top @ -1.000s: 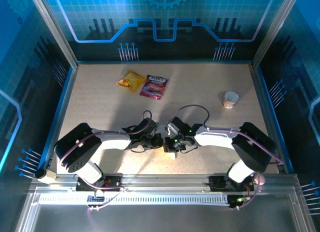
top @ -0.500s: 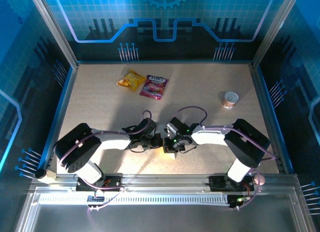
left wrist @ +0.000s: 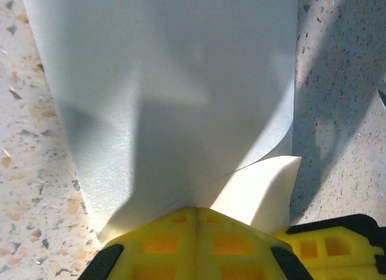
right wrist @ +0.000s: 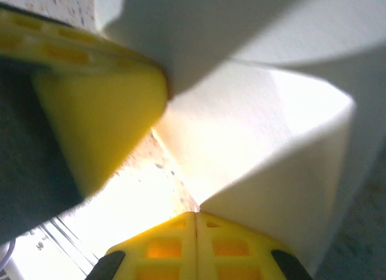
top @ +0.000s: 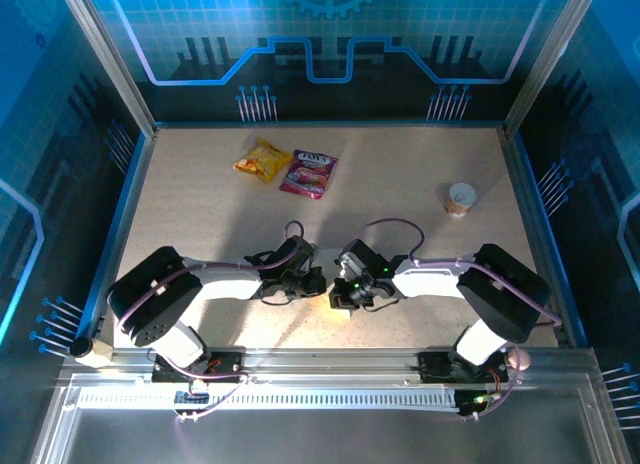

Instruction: Fold a paper plane with a square sheet of paper (fold left side to right side)

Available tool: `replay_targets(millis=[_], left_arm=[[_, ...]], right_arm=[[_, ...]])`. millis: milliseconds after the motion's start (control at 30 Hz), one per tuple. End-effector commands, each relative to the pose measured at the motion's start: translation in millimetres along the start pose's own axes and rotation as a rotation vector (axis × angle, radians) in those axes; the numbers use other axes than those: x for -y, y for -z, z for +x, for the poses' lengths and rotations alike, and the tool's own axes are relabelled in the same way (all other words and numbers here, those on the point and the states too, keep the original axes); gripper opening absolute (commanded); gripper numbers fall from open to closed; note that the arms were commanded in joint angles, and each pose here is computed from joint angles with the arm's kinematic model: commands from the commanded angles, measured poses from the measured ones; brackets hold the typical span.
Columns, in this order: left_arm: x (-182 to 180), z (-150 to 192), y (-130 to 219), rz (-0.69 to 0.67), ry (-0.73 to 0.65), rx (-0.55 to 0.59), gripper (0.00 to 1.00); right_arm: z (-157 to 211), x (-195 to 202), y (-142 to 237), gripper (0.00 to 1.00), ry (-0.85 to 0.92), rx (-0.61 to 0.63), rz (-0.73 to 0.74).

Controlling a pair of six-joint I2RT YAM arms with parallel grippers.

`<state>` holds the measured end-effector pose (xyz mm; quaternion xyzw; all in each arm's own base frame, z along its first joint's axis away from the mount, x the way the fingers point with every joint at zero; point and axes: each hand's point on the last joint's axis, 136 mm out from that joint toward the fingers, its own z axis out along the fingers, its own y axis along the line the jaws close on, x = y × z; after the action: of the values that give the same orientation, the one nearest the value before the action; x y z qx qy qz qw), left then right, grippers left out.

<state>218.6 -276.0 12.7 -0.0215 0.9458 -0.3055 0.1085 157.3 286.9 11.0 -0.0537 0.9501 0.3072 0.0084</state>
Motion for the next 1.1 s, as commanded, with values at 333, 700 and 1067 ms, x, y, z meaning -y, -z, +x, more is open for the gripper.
replay_targets(millis=[333, 700, 1067], left_arm=[[-2.1, 6.8, 1.0, -0.044, 0.038, -0.046, 0.07], [10.5, -30.3, 51.0, -0.007, 0.047, 0.089, 0.52], [-36.8, -22.1, 67.5, -0.022, 0.164, 0.113, 0.59]], right_arm=[[5.0, -10.6, 40.0, 0.01, 0.025, 0.001, -0.057], [-40.0, 5.1, 59.3, 0.30, 0.257, 0.095, 0.107], [-56.6, 4.5, 39.5, 0.31, 0.323, 0.061, 0.088]])
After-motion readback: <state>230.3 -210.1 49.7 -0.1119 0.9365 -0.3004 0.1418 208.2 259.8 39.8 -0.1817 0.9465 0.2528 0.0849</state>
